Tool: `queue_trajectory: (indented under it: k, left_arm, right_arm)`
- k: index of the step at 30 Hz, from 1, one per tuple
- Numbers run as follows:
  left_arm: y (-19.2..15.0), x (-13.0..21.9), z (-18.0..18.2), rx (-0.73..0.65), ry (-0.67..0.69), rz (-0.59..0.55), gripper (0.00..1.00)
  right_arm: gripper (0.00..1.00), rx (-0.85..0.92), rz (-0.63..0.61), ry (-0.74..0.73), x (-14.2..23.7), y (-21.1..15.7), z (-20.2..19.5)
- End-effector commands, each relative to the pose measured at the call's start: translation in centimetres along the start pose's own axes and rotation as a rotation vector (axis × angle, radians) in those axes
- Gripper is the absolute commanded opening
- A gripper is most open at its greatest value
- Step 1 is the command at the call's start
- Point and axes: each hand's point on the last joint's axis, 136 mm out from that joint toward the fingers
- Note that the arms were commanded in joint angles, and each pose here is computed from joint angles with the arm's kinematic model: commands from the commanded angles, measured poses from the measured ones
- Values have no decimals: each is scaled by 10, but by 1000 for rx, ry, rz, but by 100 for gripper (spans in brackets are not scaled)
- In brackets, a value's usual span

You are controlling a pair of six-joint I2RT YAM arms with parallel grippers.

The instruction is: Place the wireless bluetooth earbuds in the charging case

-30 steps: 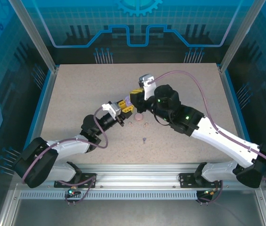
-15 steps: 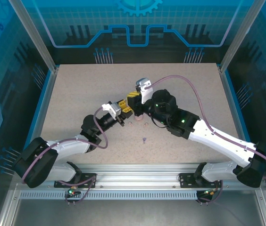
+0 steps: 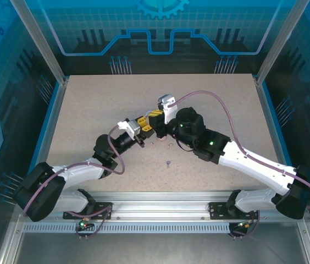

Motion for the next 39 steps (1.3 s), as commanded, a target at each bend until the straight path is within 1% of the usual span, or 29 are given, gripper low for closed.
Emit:
queue_trajectory:
  k: [1,6,16,31,35,39]
  left_arm:
    - [33,-5,4,-44,5,-88,0]
    - [32,-6,3,-45,2,-84,0]
    - [28,-6,2,-41,-1,-71,0]
    - [36,-5,1,-43,-10,-85,0]
    - [37,-5,1,-44,-12,-87,0]
    - [34,-5,0,-43,-15,-79,0]
  right_arm:
    - [15,1,-31,-15,3,6,-5]
    - [14,-2,-42,9,5,11,1]
    - [14,-17,-115,71,30,42,16]
    - [13,-1,-76,41,6,28,11]
    - [13,-10,-73,28,4,27,6]
    - [12,-21,-82,50,9,33,10]
Point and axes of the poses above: each hand's point on the last joint's axis, 136 mm out from that joint toward the fingers, its own x axis back along the fingers, its own z axis along the line the jaws close on, y = z × x, and after that the axes turned 14 degrees about -x, right-handed
